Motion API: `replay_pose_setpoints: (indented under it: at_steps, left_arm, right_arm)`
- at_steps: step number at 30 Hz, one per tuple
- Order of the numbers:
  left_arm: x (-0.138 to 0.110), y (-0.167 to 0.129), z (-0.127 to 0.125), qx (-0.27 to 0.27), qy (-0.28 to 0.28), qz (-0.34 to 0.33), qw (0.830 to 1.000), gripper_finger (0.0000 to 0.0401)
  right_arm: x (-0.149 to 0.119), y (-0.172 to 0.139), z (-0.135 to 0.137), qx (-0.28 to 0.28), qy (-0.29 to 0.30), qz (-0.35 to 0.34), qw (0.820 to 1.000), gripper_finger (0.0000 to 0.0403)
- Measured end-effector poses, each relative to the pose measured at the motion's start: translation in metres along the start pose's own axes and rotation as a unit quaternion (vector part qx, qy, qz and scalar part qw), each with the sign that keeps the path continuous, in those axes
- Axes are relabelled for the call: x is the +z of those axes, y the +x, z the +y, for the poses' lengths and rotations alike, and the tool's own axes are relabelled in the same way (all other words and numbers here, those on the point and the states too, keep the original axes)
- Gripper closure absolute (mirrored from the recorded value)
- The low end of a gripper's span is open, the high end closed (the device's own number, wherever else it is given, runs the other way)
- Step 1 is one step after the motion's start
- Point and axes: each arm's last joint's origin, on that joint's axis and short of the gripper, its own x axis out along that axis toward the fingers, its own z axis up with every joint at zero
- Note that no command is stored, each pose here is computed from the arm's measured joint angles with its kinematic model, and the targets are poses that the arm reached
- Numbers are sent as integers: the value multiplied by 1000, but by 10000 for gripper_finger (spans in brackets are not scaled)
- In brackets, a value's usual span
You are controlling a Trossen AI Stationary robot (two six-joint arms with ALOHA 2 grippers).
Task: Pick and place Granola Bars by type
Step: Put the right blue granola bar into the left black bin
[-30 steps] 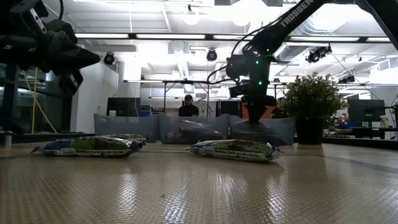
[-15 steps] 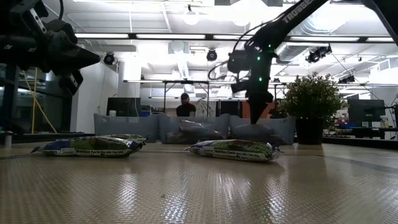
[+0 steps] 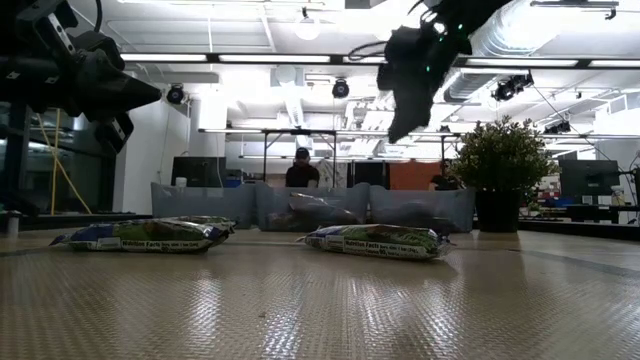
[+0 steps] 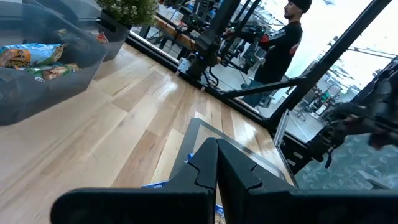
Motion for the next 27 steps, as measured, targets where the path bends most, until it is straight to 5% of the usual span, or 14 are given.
replay_pose_setpoints:
  at_steps: [8, 27]
  left_arm:
    - [0, 0, 0, 0, 0, 0, 1000, 400]
    - [0, 0, 0, 0, 0, 0, 1000, 400]
  right_arm:
    - [9, -14, 44, 119, 25, -37, 992, 276]
    - [35, -5, 190, 246, 58, -100, 962, 276]
